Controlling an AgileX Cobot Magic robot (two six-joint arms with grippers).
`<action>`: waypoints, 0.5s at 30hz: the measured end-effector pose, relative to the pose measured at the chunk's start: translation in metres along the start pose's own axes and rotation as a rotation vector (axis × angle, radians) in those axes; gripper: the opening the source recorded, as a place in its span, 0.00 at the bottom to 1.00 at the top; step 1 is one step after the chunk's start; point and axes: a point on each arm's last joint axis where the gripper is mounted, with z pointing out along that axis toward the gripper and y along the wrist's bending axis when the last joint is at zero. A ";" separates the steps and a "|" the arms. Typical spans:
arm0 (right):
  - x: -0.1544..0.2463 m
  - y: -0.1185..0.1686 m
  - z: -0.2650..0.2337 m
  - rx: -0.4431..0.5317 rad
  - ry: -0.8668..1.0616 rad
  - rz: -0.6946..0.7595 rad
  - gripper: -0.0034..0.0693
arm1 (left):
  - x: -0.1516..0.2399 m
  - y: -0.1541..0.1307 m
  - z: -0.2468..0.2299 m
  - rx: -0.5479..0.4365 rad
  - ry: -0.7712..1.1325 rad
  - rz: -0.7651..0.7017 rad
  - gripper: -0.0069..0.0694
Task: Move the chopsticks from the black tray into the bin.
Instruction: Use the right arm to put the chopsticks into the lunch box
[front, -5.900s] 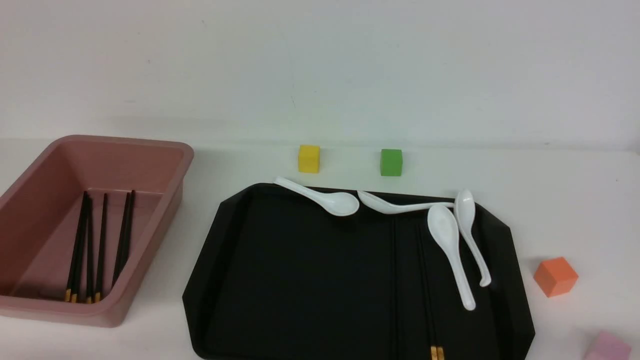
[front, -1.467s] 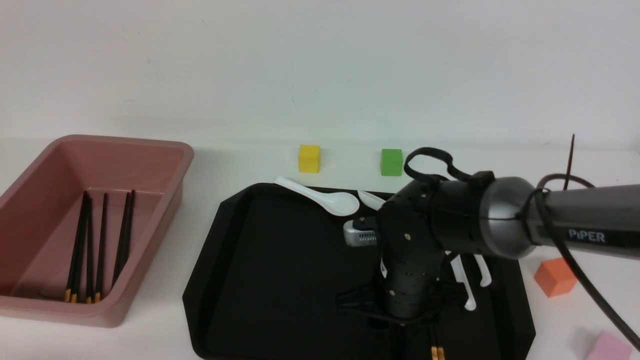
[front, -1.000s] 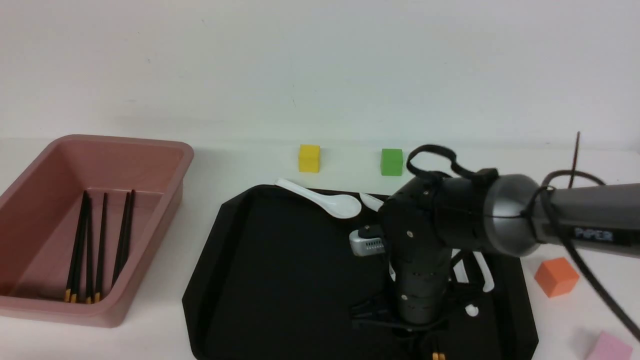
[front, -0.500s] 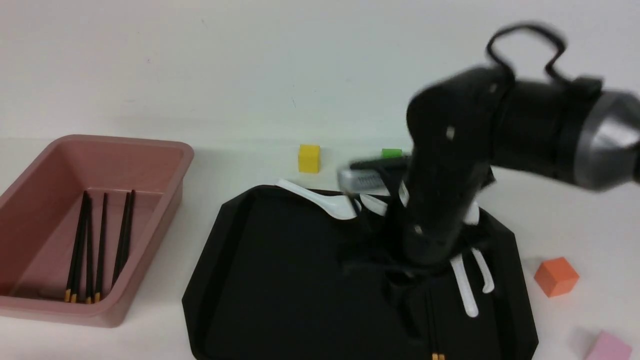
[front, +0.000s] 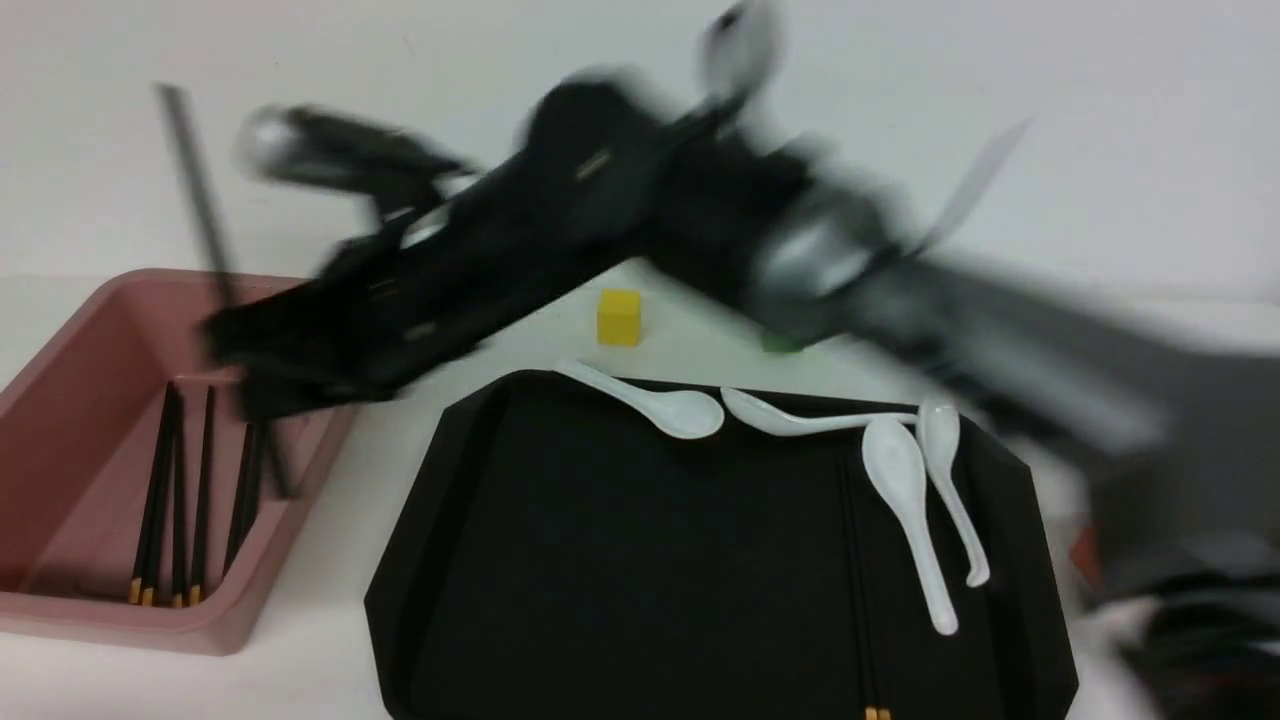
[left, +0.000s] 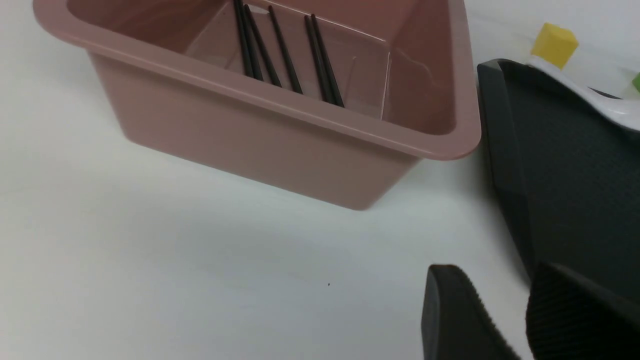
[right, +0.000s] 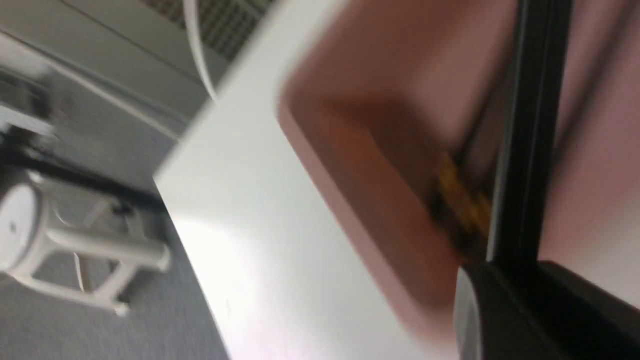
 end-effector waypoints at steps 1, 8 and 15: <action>0.003 -0.005 0.016 -0.016 -0.032 0.002 0.20 | 0.000 0.000 0.000 0.000 0.000 0.000 0.40; 0.019 -0.042 0.078 -0.025 -0.163 0.079 0.22 | 0.000 0.000 0.000 0.000 0.000 0.000 0.40; 0.028 -0.049 0.084 -0.002 -0.106 0.037 0.48 | 0.000 0.000 0.000 0.000 0.000 0.000 0.40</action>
